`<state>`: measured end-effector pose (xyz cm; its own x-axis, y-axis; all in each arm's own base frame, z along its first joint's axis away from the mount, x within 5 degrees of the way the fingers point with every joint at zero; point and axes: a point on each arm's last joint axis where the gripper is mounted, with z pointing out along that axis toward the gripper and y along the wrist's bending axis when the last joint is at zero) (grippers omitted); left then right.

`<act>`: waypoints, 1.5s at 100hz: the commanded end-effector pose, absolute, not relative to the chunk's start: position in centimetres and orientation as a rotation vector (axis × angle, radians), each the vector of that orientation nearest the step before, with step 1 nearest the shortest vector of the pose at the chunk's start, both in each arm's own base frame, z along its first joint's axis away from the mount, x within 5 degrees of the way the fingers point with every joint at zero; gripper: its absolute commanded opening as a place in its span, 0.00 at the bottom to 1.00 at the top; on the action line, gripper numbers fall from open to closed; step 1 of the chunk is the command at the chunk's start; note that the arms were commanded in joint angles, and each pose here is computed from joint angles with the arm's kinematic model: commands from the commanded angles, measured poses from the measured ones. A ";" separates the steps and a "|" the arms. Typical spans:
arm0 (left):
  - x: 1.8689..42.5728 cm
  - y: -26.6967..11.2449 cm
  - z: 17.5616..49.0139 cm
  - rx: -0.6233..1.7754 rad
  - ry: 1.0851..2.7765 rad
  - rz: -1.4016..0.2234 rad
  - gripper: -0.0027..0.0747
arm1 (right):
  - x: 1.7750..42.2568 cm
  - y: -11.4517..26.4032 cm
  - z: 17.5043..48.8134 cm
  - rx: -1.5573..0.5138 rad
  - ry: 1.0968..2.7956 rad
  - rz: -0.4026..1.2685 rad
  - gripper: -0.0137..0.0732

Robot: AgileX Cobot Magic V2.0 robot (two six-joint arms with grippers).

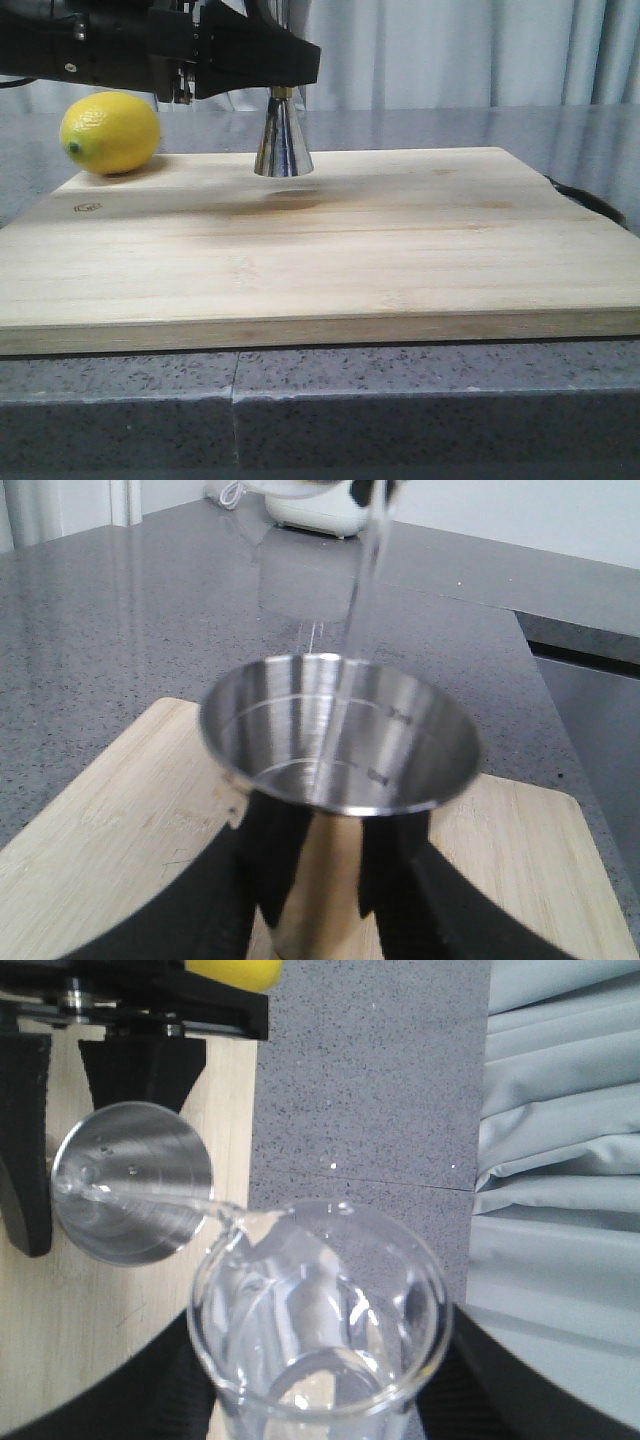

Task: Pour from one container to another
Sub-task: 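Tilt the beaker with the right gripper, pouring liquid into the jigger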

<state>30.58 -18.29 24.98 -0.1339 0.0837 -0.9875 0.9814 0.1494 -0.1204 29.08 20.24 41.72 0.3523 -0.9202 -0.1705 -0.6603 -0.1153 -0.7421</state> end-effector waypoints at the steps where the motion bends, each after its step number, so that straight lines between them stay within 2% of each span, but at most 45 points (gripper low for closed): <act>1: 29.9 -18.6 28.2 1.053 1.281 -1.233 0.33 | 28.4 19.7 44.6 -1.766 1.263 -0.503 0.50; 150: 29.9 -18.6 28.2 1.053 1.281 -1.233 0.33 | 28.7 19.9 45.2 -1.864 1.026 -0.672 0.50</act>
<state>30.58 -18.29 24.98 -0.1339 0.0837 -0.9875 0.9814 0.1494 -0.1204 29.47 20.43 42.27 0.5030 -0.8640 0.0230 -0.4982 -0.3117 -0.8091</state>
